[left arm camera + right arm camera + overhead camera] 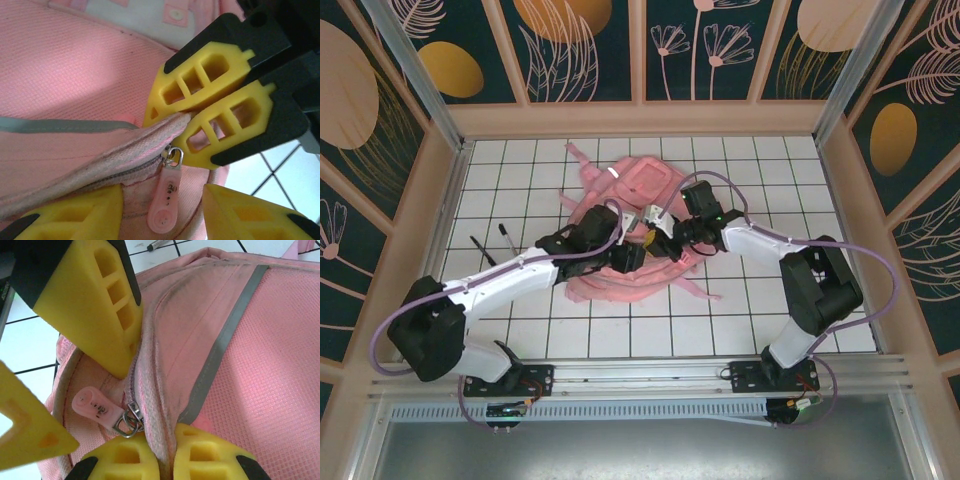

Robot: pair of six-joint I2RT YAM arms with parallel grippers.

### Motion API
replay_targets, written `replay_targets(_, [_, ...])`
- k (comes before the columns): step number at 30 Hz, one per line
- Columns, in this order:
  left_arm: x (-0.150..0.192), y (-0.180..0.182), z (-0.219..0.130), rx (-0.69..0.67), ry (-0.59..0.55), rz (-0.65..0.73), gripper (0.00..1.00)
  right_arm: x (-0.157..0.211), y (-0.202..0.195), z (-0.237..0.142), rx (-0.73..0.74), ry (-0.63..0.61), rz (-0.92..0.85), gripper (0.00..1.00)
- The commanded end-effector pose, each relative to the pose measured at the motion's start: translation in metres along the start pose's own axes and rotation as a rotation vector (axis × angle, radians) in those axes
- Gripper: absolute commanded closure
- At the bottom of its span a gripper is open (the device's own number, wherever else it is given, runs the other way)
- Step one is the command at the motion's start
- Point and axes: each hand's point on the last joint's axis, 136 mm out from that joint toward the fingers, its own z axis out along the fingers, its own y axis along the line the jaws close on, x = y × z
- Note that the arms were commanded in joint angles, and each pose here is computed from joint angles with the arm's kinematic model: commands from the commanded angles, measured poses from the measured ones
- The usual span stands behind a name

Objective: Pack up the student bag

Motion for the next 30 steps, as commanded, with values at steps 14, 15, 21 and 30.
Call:
replay_targets(14, [0.006, 0.014, -0.011, -0.143, 0.07, 0.278, 1.0, -0.012, 0.036, -0.016, -0.083, -0.034, -0.28, 1.0])
replay_targets(15, [0.008, 0.015, -0.014, -0.141, 0.07, 0.32, 1.0, -0.009, 0.039, -0.017, -0.09, -0.028, -0.3, 1.0])
replay_targets(21, [0.018, 0.038, -0.034, -0.132, 0.011, 0.49, 1.0, 0.028, 0.031, -0.021, -0.046, 0.127, -0.429, 1.0])
replay_targets(30, [0.046, 0.047, -0.031, -0.03, 0.07, 0.58, 1.0, 0.032, 0.006, -0.033, 0.131, 0.14, -0.578, 1.0])
